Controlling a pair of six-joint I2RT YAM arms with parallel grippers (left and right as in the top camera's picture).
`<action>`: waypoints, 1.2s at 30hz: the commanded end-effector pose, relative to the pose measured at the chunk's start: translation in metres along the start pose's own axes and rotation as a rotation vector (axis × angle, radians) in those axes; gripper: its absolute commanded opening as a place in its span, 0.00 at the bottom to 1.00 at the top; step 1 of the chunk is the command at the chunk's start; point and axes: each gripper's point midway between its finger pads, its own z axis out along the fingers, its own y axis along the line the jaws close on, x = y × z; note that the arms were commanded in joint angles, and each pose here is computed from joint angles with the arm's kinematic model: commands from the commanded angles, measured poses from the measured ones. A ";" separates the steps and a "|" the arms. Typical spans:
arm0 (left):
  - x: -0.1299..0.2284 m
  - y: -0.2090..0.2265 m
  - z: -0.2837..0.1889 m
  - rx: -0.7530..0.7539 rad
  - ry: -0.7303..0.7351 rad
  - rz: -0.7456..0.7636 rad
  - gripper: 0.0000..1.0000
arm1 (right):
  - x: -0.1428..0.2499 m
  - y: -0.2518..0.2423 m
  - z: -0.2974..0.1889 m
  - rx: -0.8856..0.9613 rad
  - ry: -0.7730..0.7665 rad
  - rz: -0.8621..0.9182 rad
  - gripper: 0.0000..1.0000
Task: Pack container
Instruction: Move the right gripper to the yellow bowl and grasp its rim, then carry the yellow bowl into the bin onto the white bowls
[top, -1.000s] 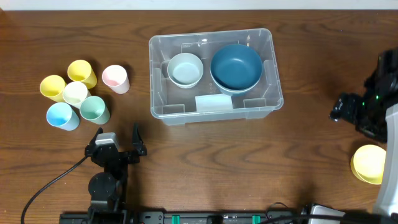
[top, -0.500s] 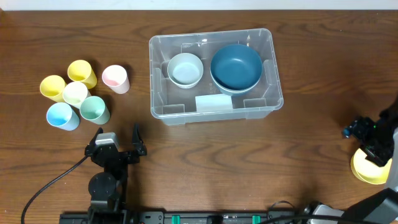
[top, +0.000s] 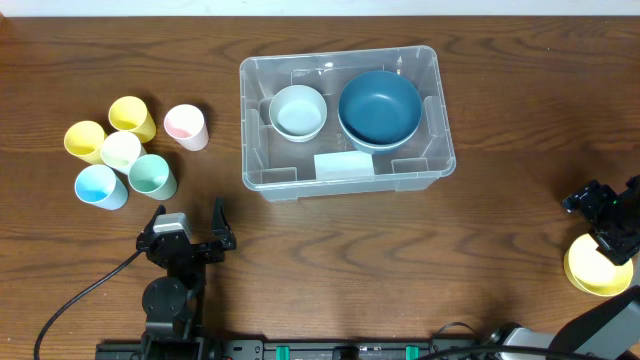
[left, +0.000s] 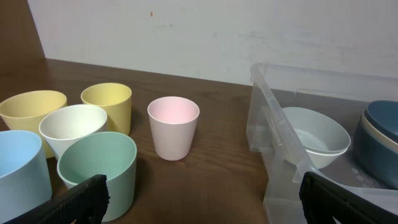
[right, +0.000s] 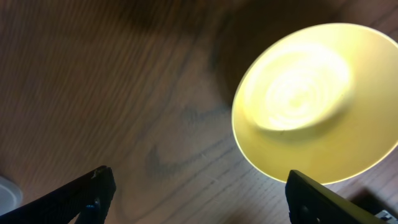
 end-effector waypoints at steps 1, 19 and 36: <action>0.019 0.004 0.002 -0.012 0.050 0.009 0.98 | 0.001 -0.011 0.010 0.055 0.025 0.086 0.89; 0.019 0.004 0.002 -0.012 0.050 0.009 0.98 | 0.001 -0.023 0.059 0.150 0.114 0.145 0.82; 0.019 0.004 0.002 -0.012 0.050 0.009 0.98 | -0.003 -0.024 0.086 0.148 0.100 0.138 0.01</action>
